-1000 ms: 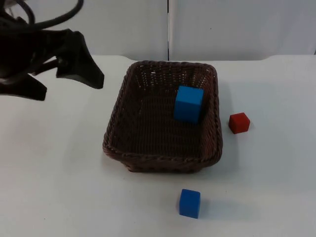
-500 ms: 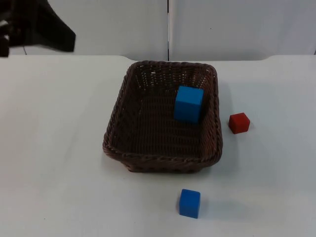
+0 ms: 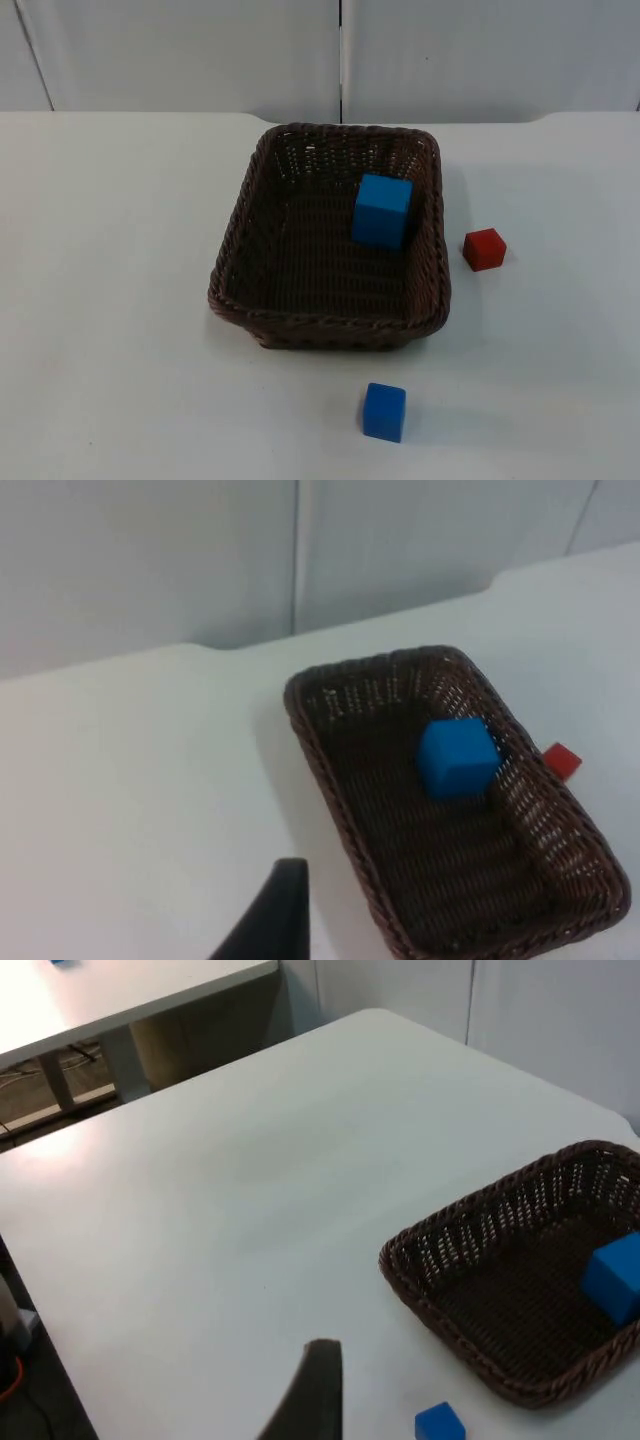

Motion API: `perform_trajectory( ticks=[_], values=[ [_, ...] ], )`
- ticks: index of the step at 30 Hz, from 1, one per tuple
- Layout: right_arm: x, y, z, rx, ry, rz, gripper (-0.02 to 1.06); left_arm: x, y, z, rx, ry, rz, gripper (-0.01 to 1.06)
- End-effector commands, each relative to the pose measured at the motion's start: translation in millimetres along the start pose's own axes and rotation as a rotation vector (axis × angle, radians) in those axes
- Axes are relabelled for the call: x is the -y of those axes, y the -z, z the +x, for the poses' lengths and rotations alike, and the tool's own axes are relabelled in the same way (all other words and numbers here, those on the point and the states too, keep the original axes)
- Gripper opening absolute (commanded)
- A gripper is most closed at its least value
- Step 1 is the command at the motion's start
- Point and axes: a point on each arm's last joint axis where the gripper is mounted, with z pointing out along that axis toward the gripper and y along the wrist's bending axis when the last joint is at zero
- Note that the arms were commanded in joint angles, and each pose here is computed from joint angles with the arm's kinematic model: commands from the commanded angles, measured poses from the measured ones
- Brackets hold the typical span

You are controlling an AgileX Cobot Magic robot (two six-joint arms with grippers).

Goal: Pick up the basket with the left hand and place the largest block into the basket with the right hand.

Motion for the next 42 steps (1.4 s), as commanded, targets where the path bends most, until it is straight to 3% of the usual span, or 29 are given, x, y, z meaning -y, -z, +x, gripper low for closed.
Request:
perform_trajectory(
  ticks=[1,22,34,37,42],
  values=[
    [-1,3,6,0.0,-0.01,-0.006,0.8,1,12,4,0.004,-0.007,-0.023,0.98],
    [-3,47,24,0.078,0.002,-0.012,0.8,15,102,44,0.107,-0.046,-0.2,0.98],
    [-4,77,43,0.078,0.016,-0.015,0.8,14,129,106,0.227,0.036,-0.315,0.98],
    [-3,85,49,0.079,0.028,-0.002,0.8,14,132,112,0.211,0.058,-0.333,0.98],
    [-1,99,61,0.1,0.03,0.027,0.8,11,123,125,0.095,0.083,-0.336,0.98]
  ],
)
